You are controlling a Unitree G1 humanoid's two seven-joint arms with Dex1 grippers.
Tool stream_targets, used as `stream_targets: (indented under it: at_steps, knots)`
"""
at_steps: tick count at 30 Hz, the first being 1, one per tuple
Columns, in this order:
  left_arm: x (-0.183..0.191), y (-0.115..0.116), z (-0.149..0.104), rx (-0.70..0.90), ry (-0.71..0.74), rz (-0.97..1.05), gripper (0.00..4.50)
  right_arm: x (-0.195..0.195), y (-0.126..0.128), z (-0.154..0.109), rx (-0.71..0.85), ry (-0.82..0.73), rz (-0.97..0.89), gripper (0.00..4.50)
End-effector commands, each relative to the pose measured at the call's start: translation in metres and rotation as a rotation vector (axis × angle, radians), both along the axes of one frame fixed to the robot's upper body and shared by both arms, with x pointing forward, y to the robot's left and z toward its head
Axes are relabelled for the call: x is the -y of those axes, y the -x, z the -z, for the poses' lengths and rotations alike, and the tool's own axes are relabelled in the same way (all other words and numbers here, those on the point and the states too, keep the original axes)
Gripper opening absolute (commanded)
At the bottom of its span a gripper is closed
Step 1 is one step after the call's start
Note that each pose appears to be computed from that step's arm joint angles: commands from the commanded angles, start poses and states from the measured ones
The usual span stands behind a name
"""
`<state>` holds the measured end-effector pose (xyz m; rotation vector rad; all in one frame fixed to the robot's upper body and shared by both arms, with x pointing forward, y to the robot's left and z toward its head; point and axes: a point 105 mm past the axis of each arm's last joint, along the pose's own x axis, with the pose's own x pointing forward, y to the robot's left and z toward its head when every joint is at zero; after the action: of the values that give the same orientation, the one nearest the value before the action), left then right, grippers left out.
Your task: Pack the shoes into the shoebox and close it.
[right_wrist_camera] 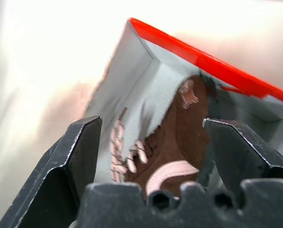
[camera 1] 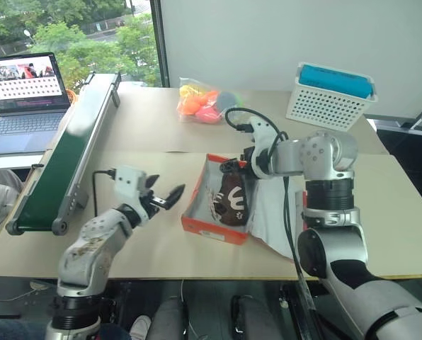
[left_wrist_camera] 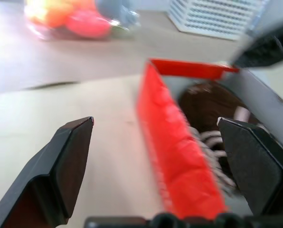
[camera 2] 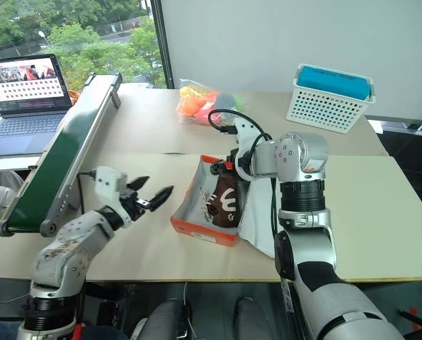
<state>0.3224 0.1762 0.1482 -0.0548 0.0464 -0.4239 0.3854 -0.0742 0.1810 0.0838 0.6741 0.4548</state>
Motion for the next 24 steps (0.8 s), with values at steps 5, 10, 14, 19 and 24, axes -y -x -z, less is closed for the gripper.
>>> stream_targets:
  at_steps: [5,10,14,19,24]
  knots:
    - [-0.144,0.023,-0.037,0.119,0.032,-0.584,4.5,-0.053,0.07,-0.089,0.848,0.01,-0.733,4.07]
    - [-0.18,0.035,-0.038,0.097,0.02,-0.721,4.5,-0.047,0.1,-0.063,0.848,-0.037,-0.911,4.07]
    - [-0.199,0.043,-0.026,0.036,-0.021,-0.773,4.5,-0.048,0.1,-0.037,0.781,-0.071,-0.938,4.31]
    - [-0.203,0.047,-0.017,0.002,-0.037,-0.768,4.5,-0.052,0.092,-0.014,0.761,-0.044,-0.931,4.31]
    - [-0.209,0.05,-0.006,-0.061,-0.118,-0.784,4.5,-0.055,0.08,-0.014,0.766,-0.064,-0.846,4.31]
